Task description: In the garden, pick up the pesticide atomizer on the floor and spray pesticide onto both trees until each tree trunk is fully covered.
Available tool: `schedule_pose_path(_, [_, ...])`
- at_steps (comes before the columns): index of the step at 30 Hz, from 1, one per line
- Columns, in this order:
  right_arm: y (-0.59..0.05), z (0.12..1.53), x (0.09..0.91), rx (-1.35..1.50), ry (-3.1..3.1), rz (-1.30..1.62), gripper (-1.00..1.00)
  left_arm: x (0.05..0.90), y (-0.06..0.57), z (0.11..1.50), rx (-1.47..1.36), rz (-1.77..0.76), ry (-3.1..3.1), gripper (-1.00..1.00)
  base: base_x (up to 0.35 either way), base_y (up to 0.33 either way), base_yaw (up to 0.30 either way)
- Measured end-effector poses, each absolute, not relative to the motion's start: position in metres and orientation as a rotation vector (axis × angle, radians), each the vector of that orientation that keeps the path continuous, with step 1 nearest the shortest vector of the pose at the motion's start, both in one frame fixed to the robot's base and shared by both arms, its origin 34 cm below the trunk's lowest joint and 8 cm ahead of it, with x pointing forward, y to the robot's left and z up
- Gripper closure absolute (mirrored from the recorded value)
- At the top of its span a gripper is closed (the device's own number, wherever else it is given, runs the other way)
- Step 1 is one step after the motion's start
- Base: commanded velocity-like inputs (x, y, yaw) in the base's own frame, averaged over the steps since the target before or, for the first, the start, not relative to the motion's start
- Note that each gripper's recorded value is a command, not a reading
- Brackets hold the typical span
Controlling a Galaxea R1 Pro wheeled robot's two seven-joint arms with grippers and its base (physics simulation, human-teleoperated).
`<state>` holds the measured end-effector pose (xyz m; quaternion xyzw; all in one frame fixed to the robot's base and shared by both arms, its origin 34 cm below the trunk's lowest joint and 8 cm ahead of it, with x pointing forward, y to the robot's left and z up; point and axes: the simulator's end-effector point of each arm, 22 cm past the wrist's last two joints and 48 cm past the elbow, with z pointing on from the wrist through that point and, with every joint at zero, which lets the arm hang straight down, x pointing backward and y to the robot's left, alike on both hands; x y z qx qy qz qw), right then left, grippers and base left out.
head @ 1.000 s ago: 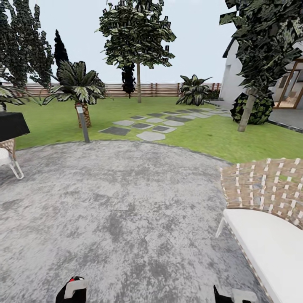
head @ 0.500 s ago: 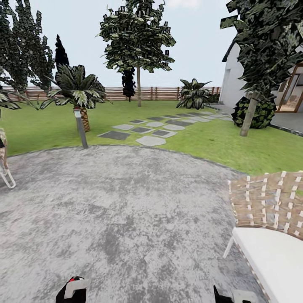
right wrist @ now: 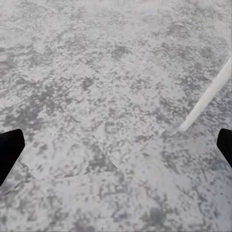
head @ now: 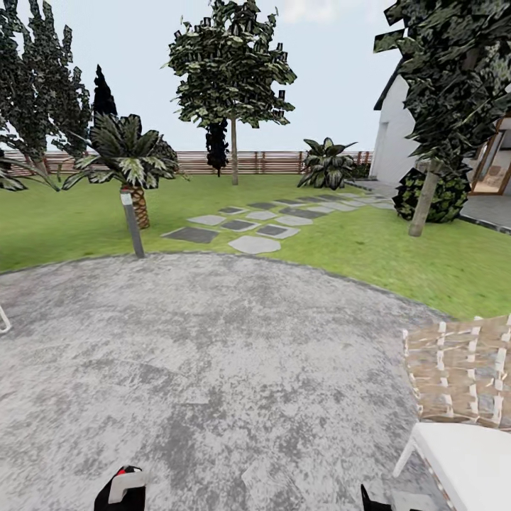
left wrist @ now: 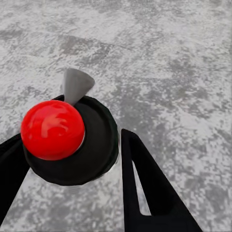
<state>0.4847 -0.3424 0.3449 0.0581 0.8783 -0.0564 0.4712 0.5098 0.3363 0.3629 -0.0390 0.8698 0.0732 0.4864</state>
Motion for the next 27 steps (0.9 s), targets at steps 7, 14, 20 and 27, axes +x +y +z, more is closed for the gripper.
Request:
schedule_pose_path(7, [-0.341,0.333,0.468,0.154,2.179,-0.142,-1.0,0.509,0.337,0.362,-0.097,0.179,2.118,1.0,0.34,0.0,0.0])
schedule_pose_path(14, [-0.341,0.347,0.458,0.141,2.045,-0.156,-1.0,0.505,0.34,0.361,-0.097,0.185,2.122,1.0,0.34,0.0,0.0])
schedule_pose_path(20, [-0.34,0.365,0.456,0.126,1.938,-0.159,-1.0,0.505,0.356,0.371,-0.163,0.201,2.055,1.0,0.34,0.0,0.0])
schedule_pose_path(27, [-0.34,0.364,0.455,0.127,1.936,-0.159,-1.0,0.505,0.358,0.374,-0.176,0.201,2.04,1.0,0.34,0.0,0.0])
